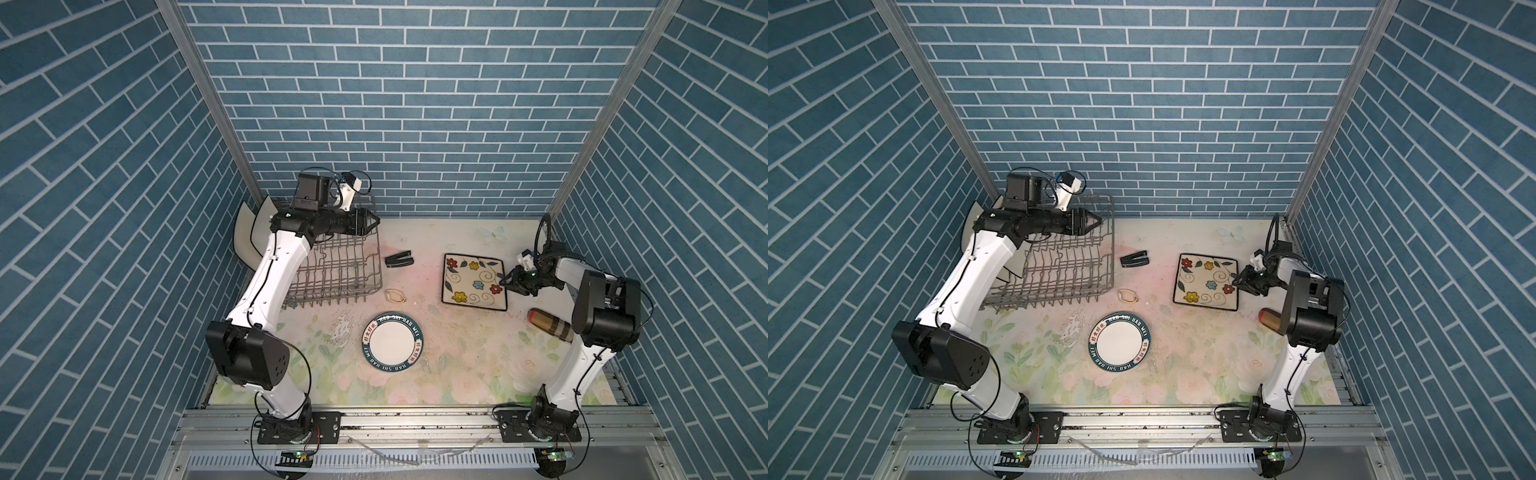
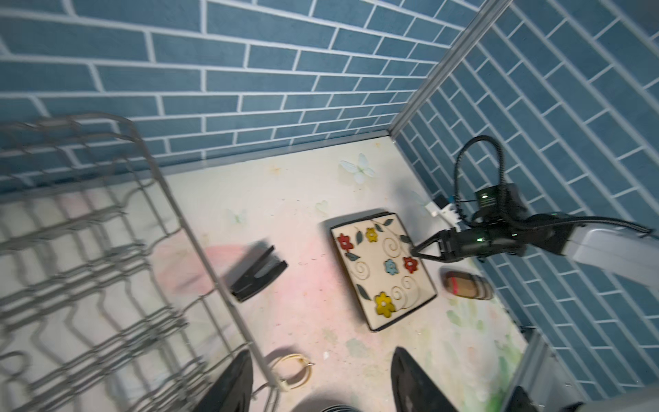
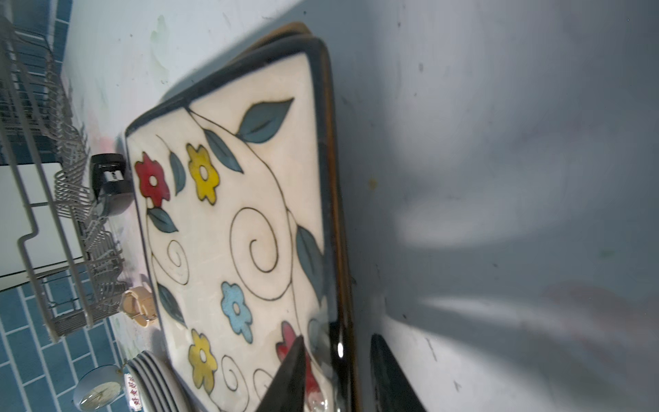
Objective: Unload the plates from the dish rack
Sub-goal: Place a plate on the plate, then pick up a plate from the dish rack.
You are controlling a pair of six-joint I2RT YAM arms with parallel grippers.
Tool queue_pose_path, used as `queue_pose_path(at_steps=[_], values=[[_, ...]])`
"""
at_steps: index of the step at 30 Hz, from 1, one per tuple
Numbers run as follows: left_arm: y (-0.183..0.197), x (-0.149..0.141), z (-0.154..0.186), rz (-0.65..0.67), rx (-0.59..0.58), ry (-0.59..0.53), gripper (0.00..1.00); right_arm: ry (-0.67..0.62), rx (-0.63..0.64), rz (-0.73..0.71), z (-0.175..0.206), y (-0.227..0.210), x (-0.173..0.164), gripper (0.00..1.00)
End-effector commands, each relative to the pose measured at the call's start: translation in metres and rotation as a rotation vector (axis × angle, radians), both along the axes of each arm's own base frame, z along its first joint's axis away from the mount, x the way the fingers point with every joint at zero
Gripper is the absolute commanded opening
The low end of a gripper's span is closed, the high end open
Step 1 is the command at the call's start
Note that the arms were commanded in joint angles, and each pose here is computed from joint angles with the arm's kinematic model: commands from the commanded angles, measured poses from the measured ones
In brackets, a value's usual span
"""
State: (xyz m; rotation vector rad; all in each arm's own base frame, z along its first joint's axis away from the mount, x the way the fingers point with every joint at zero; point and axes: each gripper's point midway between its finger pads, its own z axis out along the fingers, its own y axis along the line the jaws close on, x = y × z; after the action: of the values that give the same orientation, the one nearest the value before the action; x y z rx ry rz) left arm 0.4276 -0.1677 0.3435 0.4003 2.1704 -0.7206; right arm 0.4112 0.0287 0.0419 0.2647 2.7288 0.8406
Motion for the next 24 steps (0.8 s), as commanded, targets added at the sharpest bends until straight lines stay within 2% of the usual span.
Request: queue_pose_path(at_steps=[1, 5, 7, 10, 14, 18, 24], values=[[0.051, 0.0, 0.003, 0.125, 0.218, -0.026, 0.68, -0.073, -0.118, 0.046, 0.026, -0.013, 0.007, 0.39], [0.108, 0.014, 0.023, 0.283, 0.314, -0.084, 0.82, -0.111, -0.187, 0.037, 0.048, -0.023, 0.012, 0.51], [0.135, 0.021, 0.031, 0.342, 0.341, -0.102, 0.85, -0.144, -0.211, 0.041, 0.068, -0.024, 0.016, 0.64], [0.168, 0.029, 0.03, 0.405, 0.422, -0.08, 0.87, -0.198, -0.257, 0.075, 0.101, -0.016, 0.021, 0.73], [0.209, 0.039, 0.03, 0.496, 0.498, -0.05, 0.88, -0.268, -0.359, 0.132, 0.133, 0.005, 0.02, 0.76], [0.251, 0.039, 0.027, 0.597, 0.531, -0.019, 0.88, -0.325, -0.383, 0.204, 0.155, 0.039, 0.016, 0.77], [0.29, 0.042, 0.007, 0.674, 0.599, 0.046, 0.88, -0.451, -0.314, 0.263, 0.186, 0.092, 0.027, 0.72]])
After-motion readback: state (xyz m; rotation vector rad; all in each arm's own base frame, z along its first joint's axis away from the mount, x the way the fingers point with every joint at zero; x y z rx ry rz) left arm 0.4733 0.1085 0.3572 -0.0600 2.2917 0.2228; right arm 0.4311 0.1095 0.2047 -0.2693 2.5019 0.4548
